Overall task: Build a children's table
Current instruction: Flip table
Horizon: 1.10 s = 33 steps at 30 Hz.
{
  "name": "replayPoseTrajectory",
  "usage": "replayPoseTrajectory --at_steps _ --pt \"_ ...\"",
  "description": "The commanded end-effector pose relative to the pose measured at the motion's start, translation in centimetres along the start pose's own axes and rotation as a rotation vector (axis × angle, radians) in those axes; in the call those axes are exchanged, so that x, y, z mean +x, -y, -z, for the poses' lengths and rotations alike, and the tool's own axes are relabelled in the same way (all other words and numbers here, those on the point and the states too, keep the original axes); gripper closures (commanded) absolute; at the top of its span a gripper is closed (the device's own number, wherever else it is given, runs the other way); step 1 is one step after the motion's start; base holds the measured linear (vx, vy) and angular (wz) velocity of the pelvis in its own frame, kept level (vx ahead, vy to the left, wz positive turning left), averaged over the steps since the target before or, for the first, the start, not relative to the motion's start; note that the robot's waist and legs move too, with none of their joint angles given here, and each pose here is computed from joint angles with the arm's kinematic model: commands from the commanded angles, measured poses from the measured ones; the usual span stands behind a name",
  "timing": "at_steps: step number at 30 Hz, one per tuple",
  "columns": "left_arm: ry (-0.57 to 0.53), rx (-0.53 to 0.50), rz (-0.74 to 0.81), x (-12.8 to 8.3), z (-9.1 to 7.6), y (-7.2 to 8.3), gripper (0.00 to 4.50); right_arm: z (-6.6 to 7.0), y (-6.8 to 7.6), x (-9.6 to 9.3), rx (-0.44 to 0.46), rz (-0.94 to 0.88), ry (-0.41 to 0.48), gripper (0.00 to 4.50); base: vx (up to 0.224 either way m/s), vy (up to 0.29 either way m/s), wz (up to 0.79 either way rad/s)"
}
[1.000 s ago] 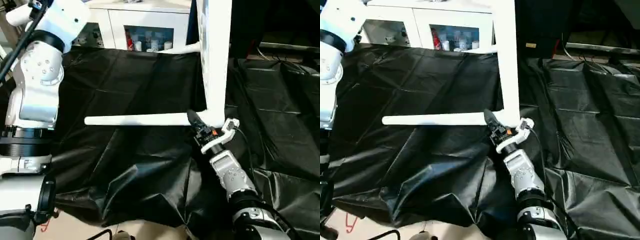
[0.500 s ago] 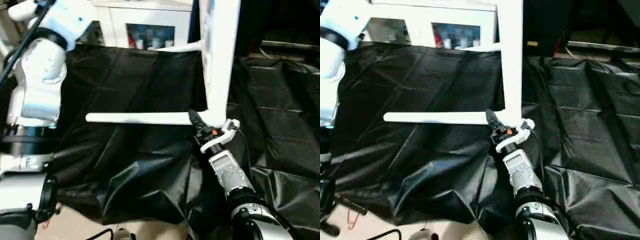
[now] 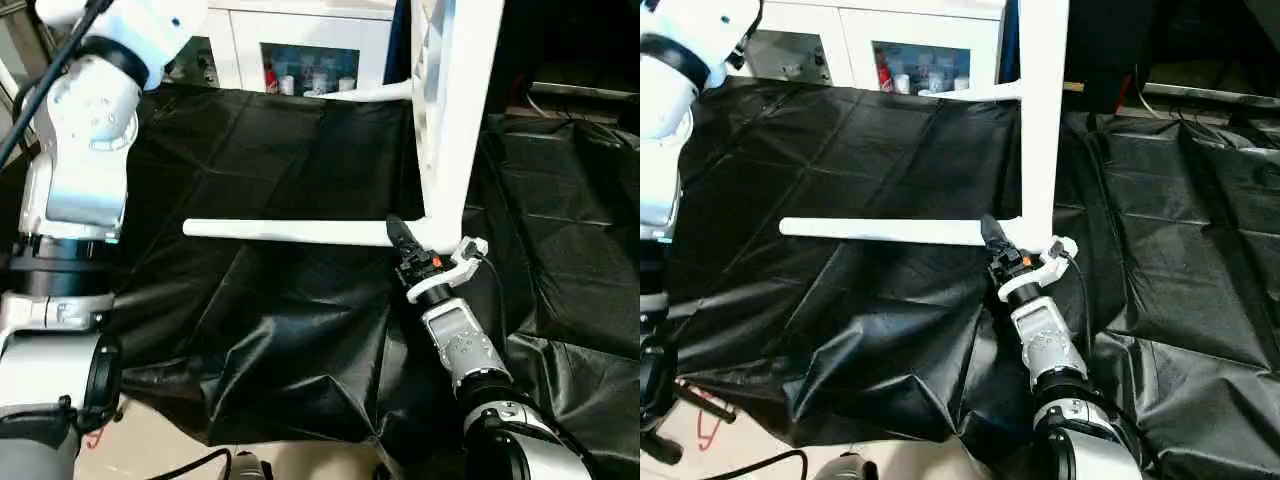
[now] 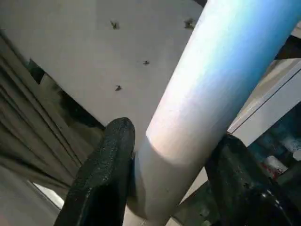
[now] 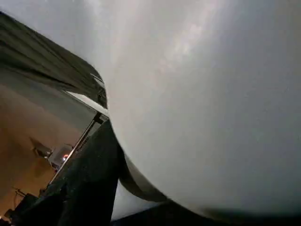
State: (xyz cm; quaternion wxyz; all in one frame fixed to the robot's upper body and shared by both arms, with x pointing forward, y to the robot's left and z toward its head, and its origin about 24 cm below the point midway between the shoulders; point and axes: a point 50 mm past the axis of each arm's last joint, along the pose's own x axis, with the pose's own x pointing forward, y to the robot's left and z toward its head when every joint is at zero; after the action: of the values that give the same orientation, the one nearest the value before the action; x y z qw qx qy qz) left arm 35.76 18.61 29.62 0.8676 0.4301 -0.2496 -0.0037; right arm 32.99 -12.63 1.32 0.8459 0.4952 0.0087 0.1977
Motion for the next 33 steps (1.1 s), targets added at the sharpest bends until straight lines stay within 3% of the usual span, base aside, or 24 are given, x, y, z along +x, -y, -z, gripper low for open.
replayPoseTrajectory --at_steps 1,4,15,19,23,25,33 --pt "0.514 -0.277 -0.153 0.3 -10.3 -3.8 2.42 0.5 -2.1 2.5 -0.113 -0.035 -0.071 2.19 0.0 0.0 0.0" --pt "0.561 -0.283 -0.169 0.4 -11.8 -4.9 2.42 0.7 -2.7 3.0 -0.137 -0.068 -0.09 2.19 0.0 0.0 0.0" --pt "0.594 -0.288 -0.179 0.4 -12.4 -5.5 2.37 0.2 -4.1 4.4 -0.135 -0.107 -0.032 2.19 0.0 0.0 0.0" --pt "0.602 -0.297 -0.178 0.5 -12.5 -5.7 2.36 0.1 -5.3 5.1 -0.116 -0.175 -0.011 2.19 0.0 0.0 0.0" --pt "0.636 -0.286 -0.211 0.5 -13.2 -7.0 2.36 -0.2 -7.9 6.3 -0.139 -0.308 0.012 2.19 0.0 0.0 0.0" --pt "0.646 -0.289 -0.219 0.5 -13.3 -7.4 2.33 -0.3 -8.5 6.5 -0.158 -0.339 0.011 2.19 0.0 0.0 0.0" --pt "0.646 -0.289 -0.219 0.5 -13.3 -7.4 2.33 -0.3 -8.5 6.5 -0.158 -0.339 0.011 2.2 0.0 0.0 0.0"
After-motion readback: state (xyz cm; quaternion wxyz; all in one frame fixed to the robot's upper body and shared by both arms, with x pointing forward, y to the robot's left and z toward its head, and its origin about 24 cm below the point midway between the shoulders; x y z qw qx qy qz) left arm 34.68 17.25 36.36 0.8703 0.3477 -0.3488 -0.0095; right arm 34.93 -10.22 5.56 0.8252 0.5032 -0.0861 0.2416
